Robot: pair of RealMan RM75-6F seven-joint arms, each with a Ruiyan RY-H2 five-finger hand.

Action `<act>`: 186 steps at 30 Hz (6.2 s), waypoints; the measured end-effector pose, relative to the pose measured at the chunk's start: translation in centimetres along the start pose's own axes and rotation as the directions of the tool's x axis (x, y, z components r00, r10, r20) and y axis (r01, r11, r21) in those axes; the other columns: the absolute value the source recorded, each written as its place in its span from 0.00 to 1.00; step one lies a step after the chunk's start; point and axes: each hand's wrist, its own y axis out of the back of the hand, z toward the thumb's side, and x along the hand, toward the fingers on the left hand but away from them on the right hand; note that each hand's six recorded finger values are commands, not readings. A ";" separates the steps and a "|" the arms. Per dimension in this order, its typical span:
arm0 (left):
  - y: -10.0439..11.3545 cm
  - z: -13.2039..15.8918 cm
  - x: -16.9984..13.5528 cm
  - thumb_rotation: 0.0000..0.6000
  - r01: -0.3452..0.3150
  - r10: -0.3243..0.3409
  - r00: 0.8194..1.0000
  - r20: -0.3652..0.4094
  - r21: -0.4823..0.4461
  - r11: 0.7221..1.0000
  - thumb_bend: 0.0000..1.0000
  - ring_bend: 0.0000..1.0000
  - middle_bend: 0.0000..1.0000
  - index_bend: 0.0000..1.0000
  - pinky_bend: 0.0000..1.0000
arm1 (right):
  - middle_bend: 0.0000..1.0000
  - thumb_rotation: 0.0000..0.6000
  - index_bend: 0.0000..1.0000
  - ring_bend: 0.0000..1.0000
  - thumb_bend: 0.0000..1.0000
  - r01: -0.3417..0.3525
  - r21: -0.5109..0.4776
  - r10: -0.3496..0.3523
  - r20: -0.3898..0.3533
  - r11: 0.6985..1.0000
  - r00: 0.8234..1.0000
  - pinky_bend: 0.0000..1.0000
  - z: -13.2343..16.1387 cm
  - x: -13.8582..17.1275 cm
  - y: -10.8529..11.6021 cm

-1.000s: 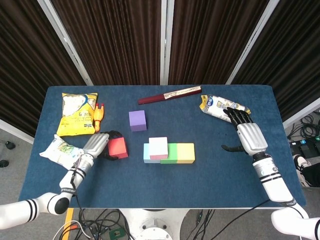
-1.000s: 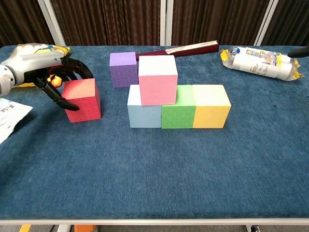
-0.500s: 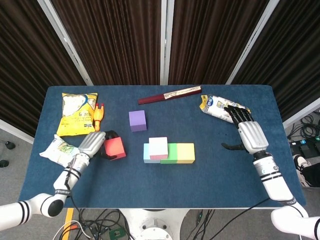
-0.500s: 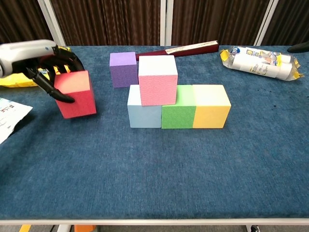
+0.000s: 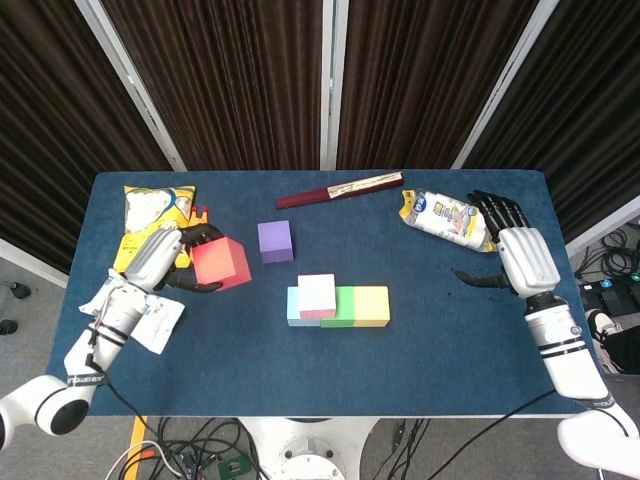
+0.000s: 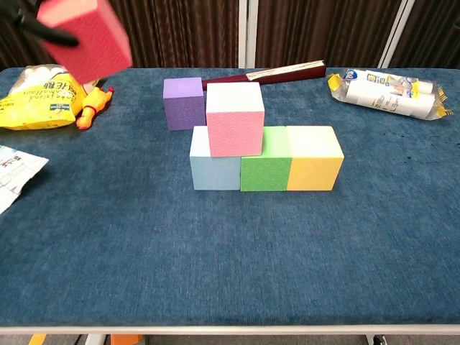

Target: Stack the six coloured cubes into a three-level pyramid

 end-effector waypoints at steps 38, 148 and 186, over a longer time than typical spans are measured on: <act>-8.5 11.4 8.4 1.00 0.294 -0.330 0.940 0.083 0.295 0.909 0.07 0.30 0.30 0.22 0.39 | 0.05 1.00 0.00 0.00 0.03 0.022 -0.066 -0.022 0.008 0.998 1.000 0.00 -1.3 0.6 0.8; -1.2 -3.1 -5.0 1.00 0.035 -0.004 0.994 -0.107 0.290 0.956 0.03 0.11 0.14 0.11 0.23 | 0.30 1.00 0.14 0.01 0.10 -0.252 -0.240 0.144 -0.394 0.937 0.908 0.00 4.5 -1.7 -13.9; -1.2 -3.3 -4.7 1.00 0.055 -0.024 0.993 -0.115 0.275 0.960 0.03 0.11 0.13 0.11 0.23 | 0.30 1.00 0.13 0.01 0.10 -0.296 -0.287 0.166 -0.402 0.911 0.900 0.00 4.4 -2.5 -17.0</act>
